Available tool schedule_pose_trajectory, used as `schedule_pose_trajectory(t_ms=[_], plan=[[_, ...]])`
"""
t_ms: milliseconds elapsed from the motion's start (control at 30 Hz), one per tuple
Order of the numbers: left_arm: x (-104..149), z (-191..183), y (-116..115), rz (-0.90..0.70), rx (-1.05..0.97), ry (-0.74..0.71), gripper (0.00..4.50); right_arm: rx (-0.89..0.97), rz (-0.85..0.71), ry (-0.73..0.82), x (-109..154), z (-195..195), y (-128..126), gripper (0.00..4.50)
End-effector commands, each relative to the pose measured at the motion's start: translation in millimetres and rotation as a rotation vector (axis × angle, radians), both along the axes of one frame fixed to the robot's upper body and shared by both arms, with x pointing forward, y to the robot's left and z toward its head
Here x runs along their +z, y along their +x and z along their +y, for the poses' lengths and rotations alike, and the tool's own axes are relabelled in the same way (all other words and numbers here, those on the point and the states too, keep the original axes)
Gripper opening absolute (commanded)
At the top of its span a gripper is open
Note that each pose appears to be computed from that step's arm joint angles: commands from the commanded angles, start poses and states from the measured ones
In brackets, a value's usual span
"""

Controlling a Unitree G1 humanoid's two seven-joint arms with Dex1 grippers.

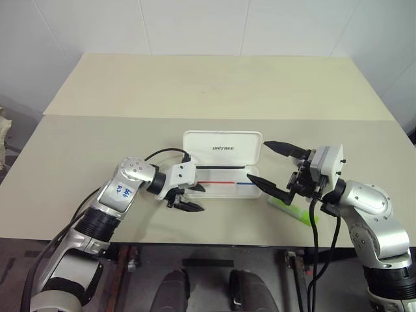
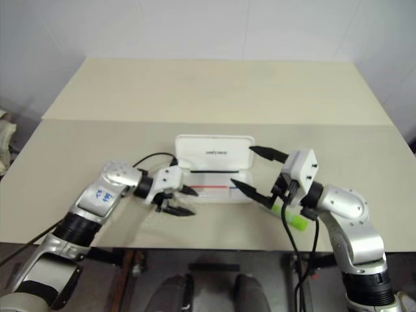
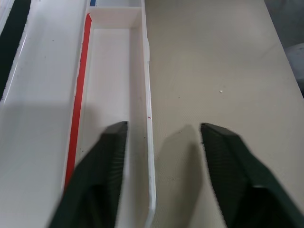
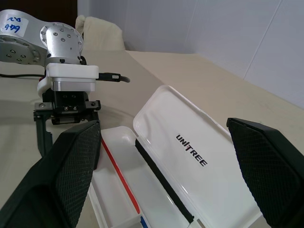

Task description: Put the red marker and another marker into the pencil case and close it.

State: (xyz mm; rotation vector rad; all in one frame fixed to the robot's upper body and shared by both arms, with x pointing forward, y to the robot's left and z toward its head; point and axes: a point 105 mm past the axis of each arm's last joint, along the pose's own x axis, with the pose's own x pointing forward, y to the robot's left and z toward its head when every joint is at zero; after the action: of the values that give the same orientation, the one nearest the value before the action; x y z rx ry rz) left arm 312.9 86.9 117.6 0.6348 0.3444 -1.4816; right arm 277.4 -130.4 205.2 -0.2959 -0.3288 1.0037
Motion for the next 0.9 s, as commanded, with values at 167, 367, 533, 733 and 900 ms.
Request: schedule_pose_trajectory(t_ms=[167, 367, 533, 733, 900], plan=[[31, -2, -10, 0.050, 0.034, -0.144, 4.47, 0.036, -0.036, 0.014, 9, 6, -2, 4.50], [38, 16, -21, 0.064, 0.052, -0.122, 4.47, 0.066, -0.030, 0.024, 7, 11, 3, 4.50], [44, 33, -29, 0.057, 0.075, -0.154, 4.47, 0.084, -0.027, 0.029, 6, 14, 5, 4.50], [51, 82, -32, -0.042, 0.182, -0.199, 4.47, 0.105, -0.017, 0.036, 4, 18, 7, 4.50], [63, 117, -35, -0.117, 0.284, -0.267, 4.47, 0.126, -0.010, 0.040, 4, 22, 8, 4.50]])
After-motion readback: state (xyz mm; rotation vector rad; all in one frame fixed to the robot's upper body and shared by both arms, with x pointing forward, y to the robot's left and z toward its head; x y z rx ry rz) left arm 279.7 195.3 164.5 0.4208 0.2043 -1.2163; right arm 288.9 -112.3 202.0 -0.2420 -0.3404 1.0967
